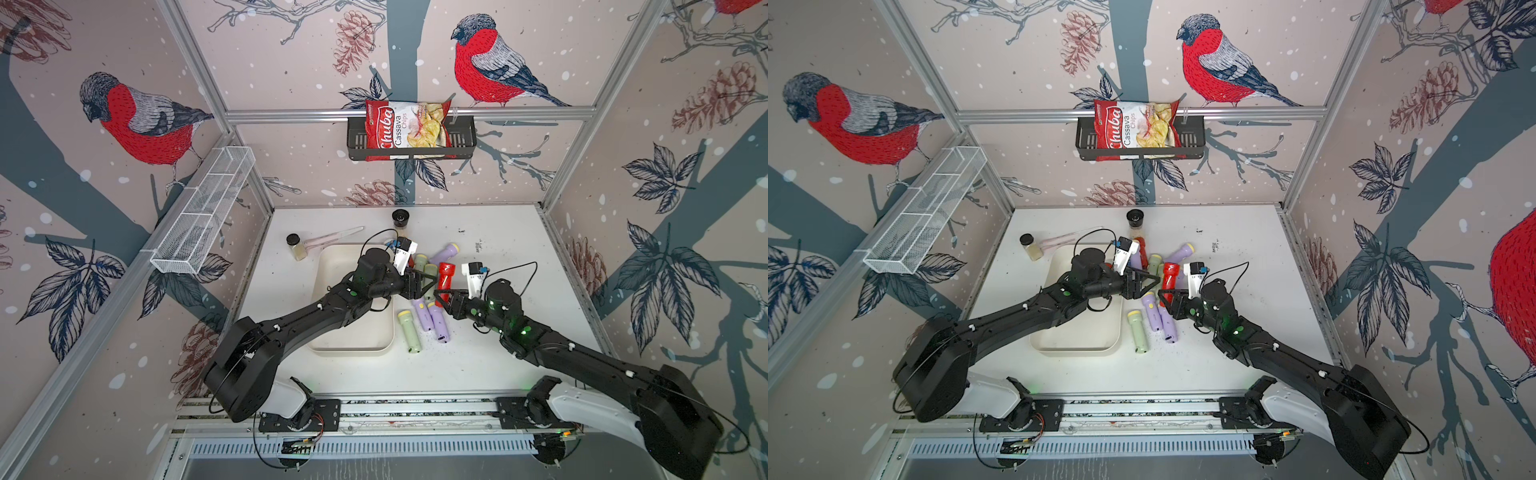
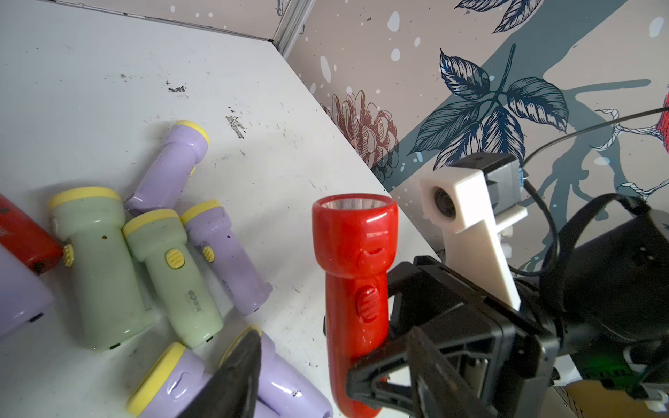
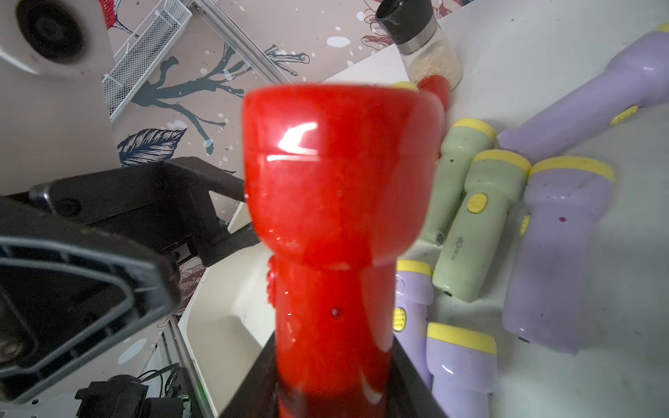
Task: Put the flashlights into the storage boxes
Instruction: Pick up the flashlight from the center of the board.
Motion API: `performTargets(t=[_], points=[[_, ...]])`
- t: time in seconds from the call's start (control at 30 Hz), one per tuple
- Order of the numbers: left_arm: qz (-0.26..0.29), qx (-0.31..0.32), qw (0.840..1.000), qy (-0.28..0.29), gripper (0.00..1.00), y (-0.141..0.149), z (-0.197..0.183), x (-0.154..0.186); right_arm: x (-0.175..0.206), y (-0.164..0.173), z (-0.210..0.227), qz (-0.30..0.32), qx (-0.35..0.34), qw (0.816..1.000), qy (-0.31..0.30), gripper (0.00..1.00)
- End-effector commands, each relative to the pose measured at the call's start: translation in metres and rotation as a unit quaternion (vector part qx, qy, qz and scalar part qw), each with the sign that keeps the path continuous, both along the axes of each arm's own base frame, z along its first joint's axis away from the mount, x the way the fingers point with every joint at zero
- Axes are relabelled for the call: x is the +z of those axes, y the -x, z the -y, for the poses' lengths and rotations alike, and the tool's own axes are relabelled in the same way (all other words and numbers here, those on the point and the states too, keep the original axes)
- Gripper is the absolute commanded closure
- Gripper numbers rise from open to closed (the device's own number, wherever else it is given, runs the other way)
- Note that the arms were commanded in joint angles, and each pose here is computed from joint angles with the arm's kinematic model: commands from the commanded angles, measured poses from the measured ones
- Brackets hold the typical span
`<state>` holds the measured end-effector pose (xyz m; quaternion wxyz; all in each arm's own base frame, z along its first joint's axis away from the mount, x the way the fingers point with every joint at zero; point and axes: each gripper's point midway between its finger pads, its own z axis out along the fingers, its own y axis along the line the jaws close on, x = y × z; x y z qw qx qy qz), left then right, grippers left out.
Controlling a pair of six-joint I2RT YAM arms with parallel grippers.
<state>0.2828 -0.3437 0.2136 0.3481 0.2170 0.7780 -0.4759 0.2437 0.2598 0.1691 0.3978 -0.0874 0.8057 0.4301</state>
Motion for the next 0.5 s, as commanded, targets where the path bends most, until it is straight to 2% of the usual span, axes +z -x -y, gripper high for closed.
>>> performTargets(t=[0.0,0.2,0.47], points=[[0.016,0.000,1.000,0.011,0.37,-0.004,0.008,0.009,0.019,-0.005,-0.005,0.040,-0.001,0.999,-0.009,0.69],[0.013,-0.005,1.000,0.017,0.38,-0.003,0.019,0.010,0.022,-0.005,-0.012,0.053,0.000,0.999,0.007,0.69],[-0.003,0.013,1.000,0.008,0.43,-0.006,0.028,0.001,0.018,-0.005,-0.020,0.067,-0.010,0.996,0.060,0.68]])
